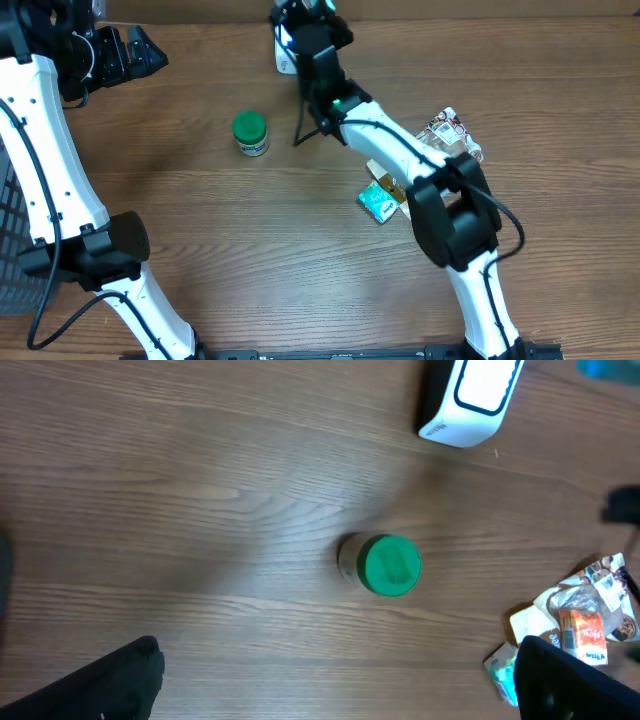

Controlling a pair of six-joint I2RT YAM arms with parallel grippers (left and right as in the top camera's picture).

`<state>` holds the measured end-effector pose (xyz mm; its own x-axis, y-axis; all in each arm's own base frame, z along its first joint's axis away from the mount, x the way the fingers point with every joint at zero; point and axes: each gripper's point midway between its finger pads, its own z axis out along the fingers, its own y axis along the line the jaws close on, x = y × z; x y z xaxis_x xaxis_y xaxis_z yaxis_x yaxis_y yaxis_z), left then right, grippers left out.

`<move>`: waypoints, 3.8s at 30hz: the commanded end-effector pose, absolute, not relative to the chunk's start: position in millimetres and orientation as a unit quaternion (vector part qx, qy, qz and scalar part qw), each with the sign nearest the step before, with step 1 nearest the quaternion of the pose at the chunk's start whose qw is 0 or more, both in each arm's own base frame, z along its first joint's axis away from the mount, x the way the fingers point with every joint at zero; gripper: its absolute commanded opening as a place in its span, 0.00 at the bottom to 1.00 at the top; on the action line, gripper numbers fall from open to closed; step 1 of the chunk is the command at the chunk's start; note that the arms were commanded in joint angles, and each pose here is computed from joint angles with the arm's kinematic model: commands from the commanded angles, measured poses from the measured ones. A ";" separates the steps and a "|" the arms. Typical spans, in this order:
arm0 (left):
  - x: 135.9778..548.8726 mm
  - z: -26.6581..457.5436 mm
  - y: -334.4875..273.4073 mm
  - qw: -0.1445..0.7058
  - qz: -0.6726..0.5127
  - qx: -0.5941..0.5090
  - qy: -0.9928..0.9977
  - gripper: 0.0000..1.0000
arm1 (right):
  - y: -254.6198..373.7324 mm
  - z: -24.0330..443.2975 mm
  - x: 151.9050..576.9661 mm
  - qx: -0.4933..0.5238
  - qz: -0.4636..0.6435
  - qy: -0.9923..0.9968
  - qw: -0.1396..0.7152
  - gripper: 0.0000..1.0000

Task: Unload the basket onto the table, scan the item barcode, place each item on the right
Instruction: 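Lift the green pouch to the scanner with the right gripper, then carry the green pouch right and drop it on the pile, then reach the right gripper to the green-lidded jar and grasp its lid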

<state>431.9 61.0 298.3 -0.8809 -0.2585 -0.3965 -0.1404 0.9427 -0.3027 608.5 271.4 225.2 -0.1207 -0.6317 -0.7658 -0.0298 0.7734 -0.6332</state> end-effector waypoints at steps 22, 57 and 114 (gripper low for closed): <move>432.1 298.4 58.1 0.221 -0.134 -0.100 0.961 1.00 | 293.2 196.0 635.9 -0.464 -0.376 0.539 0.593 0.04; 432.1 298.4 58.1 0.221 -0.134 -0.100 0.961 1.00 | 277.4 312.6 548.1 -0.267 -0.160 0.736 0.601 0.04; 432.1 298.4 58.1 0.221 -0.134 -0.100 0.961 1.00 | 387.3 178.6 448.5 -0.259 0.245 0.892 0.279 1.00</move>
